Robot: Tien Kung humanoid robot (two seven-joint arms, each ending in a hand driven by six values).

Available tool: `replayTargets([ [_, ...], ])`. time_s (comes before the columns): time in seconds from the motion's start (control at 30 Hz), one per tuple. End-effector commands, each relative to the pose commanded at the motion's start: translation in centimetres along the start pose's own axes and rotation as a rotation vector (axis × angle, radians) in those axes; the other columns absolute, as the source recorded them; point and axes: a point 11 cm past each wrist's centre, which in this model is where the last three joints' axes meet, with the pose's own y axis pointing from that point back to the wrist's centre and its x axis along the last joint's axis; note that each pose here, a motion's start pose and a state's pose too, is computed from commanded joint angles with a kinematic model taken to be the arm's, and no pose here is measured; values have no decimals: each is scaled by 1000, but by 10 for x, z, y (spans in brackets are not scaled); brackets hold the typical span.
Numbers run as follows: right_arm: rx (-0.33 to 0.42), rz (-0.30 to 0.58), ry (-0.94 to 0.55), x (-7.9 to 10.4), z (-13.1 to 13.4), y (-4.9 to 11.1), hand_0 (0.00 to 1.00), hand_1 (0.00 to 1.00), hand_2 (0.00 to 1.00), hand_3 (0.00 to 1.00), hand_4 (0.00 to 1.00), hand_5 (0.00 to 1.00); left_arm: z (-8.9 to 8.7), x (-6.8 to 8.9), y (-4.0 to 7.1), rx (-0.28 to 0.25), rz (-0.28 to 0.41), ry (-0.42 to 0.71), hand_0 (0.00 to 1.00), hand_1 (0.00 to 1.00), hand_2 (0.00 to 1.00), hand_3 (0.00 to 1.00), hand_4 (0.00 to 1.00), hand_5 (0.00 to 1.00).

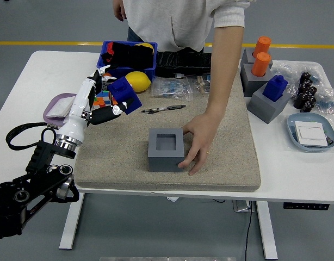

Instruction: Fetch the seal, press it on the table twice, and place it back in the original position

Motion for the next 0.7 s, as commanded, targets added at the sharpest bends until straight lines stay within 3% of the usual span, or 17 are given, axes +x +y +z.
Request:
replayTargets([
  [0.27, -2, 4, 1, 2, 1, 0, 783, 682, 658, 616, 783, 437, 25, -26, 8, -46, -115, 32, 504, 411, 437, 830, 641, 2],
  [0.7, -1, 4, 2, 2, 0, 0, 783, 682, 658, 615, 783, 437, 24, -52, 18, -17, -227, 42, 500, 406, 437, 830, 641, 2],
])
